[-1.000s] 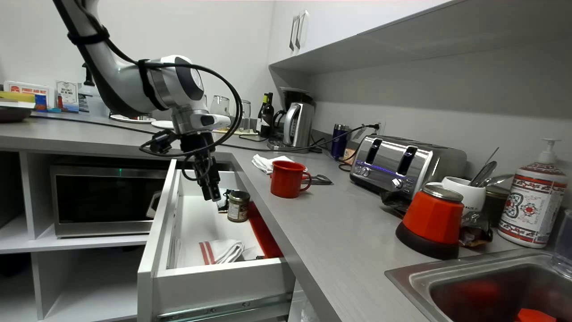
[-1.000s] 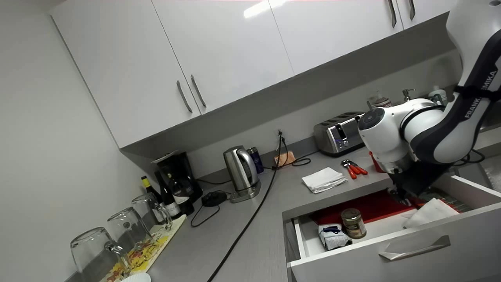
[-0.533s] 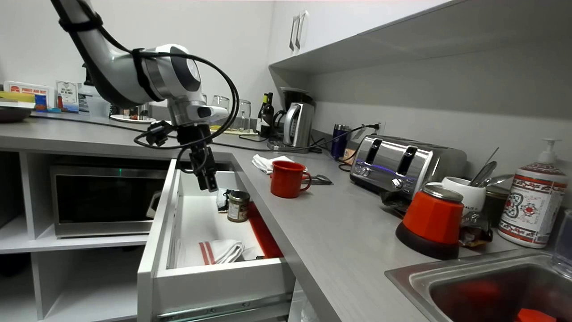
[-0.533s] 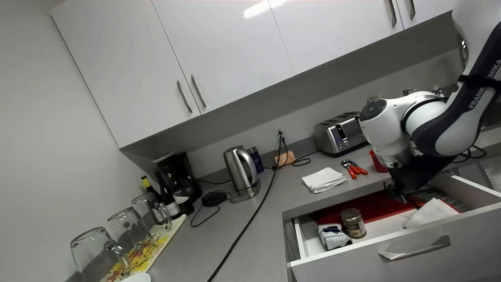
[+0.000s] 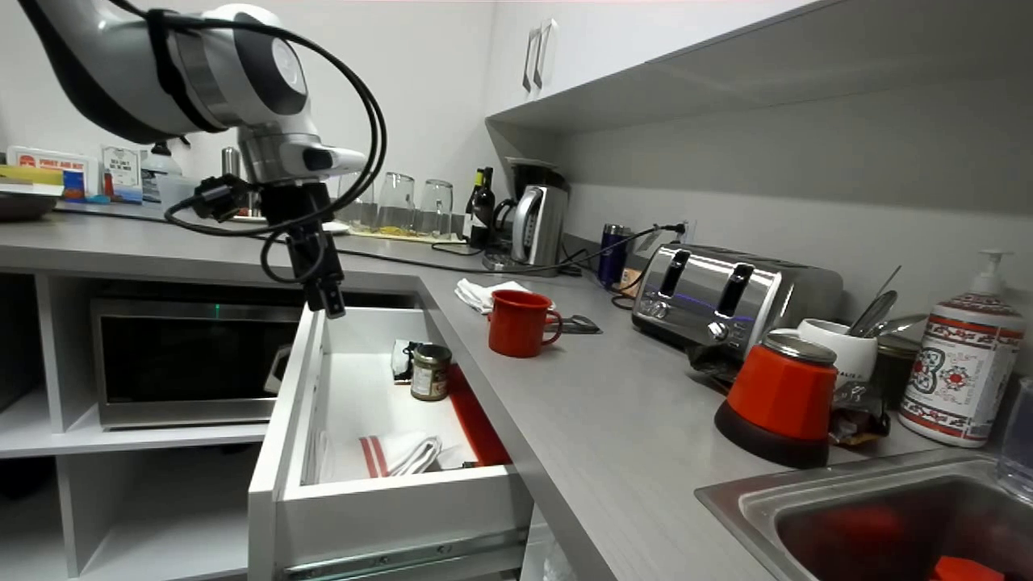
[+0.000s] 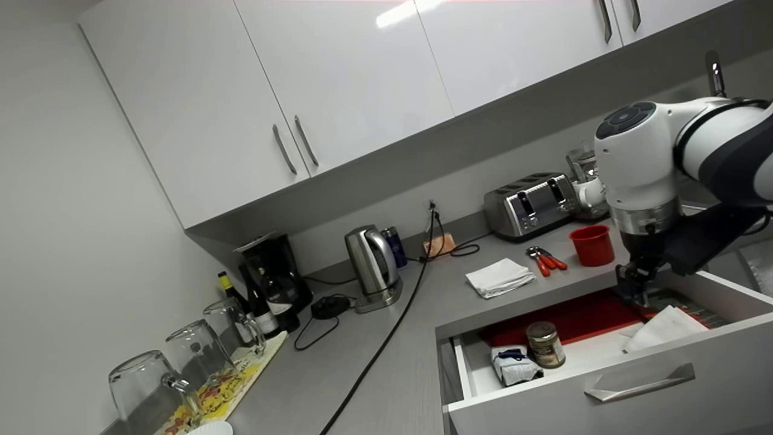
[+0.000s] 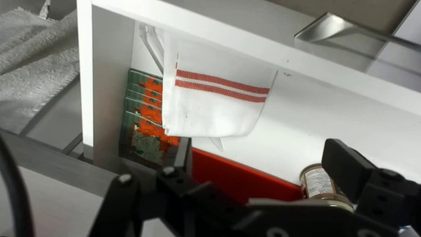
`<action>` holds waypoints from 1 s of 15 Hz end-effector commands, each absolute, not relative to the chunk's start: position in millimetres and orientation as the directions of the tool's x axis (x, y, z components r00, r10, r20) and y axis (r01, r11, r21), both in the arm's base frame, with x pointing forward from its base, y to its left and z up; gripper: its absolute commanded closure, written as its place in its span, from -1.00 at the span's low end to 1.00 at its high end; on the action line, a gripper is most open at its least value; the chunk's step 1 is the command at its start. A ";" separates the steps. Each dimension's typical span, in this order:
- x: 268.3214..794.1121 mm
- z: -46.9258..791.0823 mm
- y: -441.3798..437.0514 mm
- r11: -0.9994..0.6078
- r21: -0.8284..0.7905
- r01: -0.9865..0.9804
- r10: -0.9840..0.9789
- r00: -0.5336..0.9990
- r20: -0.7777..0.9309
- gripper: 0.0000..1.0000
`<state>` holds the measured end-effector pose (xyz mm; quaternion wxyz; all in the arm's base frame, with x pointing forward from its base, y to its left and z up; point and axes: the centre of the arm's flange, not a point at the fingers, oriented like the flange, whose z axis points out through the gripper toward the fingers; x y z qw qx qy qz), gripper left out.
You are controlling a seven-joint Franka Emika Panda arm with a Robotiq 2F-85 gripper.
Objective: Open the top most drawer, pick up the towel from the countertop, put it in the drawer and close the drawer.
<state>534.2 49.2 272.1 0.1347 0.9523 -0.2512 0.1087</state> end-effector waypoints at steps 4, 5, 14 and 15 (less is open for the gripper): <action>459.6 251.7 84.7 -0.912 0.183 -0.368 -0.335 0.923 0.187 -1.00; 452.3 246.2 89.5 -0.918 0.182 -0.353 -0.323 0.930 0.174 -1.00; 453.3 180.6 97.2 -0.915 0.233 -0.330 -0.329 0.943 0.045 -1.00; 454.0 173.3 97.2 -0.912 0.244 -0.330 -0.332 0.943 0.036 -1.00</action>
